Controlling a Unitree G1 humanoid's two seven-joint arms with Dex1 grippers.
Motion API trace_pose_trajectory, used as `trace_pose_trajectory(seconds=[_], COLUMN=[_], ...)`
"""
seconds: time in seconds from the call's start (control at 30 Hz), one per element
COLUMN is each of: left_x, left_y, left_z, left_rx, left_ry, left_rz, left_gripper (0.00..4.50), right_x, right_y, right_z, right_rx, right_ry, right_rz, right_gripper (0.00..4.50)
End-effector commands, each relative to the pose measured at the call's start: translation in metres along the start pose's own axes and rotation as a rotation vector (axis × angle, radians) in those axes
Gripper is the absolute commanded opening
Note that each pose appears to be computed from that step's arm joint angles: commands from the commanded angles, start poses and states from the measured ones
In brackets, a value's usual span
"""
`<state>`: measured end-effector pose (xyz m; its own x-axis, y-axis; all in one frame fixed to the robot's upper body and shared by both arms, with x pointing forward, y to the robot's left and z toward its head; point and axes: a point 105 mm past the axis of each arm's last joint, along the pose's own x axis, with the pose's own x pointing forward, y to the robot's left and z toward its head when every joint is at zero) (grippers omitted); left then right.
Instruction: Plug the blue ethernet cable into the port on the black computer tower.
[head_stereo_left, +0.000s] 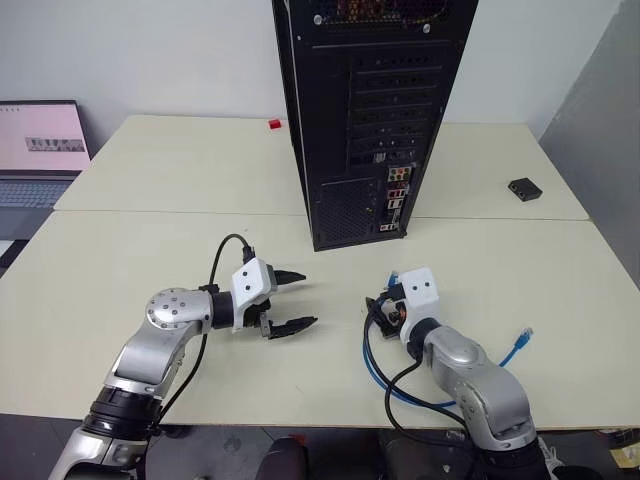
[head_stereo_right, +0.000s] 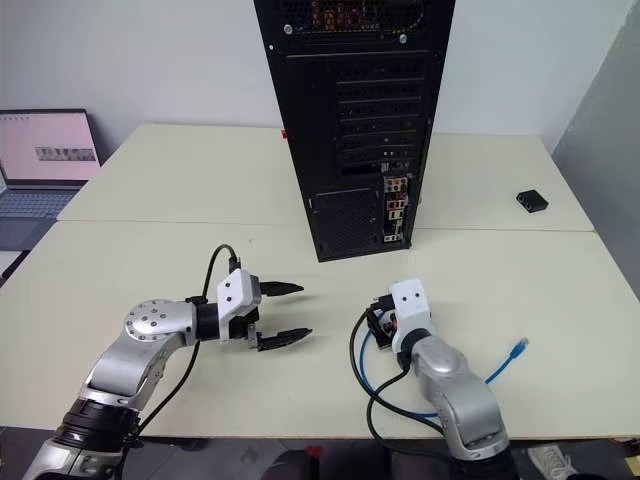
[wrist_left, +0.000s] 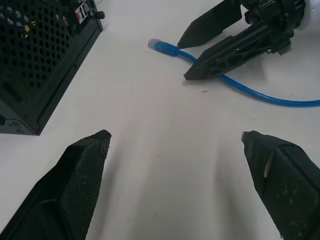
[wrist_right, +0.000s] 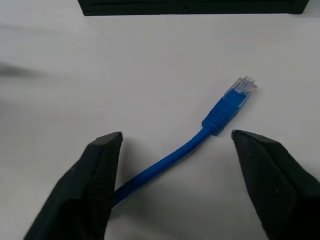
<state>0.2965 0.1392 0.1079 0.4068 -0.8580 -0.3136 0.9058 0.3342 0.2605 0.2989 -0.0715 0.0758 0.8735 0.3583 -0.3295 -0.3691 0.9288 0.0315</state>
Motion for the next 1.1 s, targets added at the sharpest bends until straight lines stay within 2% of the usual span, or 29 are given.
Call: trace_pose_trajectory(seconds=[0.03,0.13,0.4,0.43,0.53,0.63,0.77,0.87,1.1], left_x=[0.003,0.004,0.006,0.006,0.007,0.007,0.007,0.011,0.022], left_y=[0.003,0.003,0.005,0.005,0.006,0.009,0.016,0.019,0.01], left_z=[0.016,0.018,0.025,0.026,0.027,0.029,0.03,0.031,0.034], left_rx=[0.055,0.059,0.064,0.065,0.07,0.073,0.1,0.149,0.234], left_ry=[-0.037,-0.038,-0.042,-0.042,-0.041,-0.039,-0.025,-0.013,-0.02], left_rz=[0.0,-0.001,-0.008,-0.009,-0.015,-0.029,-0.071,-0.122,-0.257], left_gripper=[4.5,4.5,4.5,4.5,4.5,4.5,4.5,4.5,4.5], right_x=[0.001,0.001,-0.003,-0.004,-0.008,-0.016,-0.031,-0.041,-0.048], right_y=[-0.001,-0.003,-0.008,-0.008,-0.007,-0.002,0.01,0.018,0.028], right_z=[0.005,0.006,0.011,0.011,0.014,0.019,0.031,0.036,0.047], right_rx=[-0.005,-0.004,-0.002,-0.005,-0.031,-0.142,-0.48,-0.648,-0.747], right_ry=[-0.005,-0.007,-0.02,-0.02,-0.023,-0.024,-0.075,-0.105,-0.14], right_rz=[-0.017,-0.025,-0.036,-0.029,0.003,0.112,0.298,0.41,0.523], right_gripper=[2.71,1.86,0.12,0.02,0.02,0.02,0.02,0.02,0.02])
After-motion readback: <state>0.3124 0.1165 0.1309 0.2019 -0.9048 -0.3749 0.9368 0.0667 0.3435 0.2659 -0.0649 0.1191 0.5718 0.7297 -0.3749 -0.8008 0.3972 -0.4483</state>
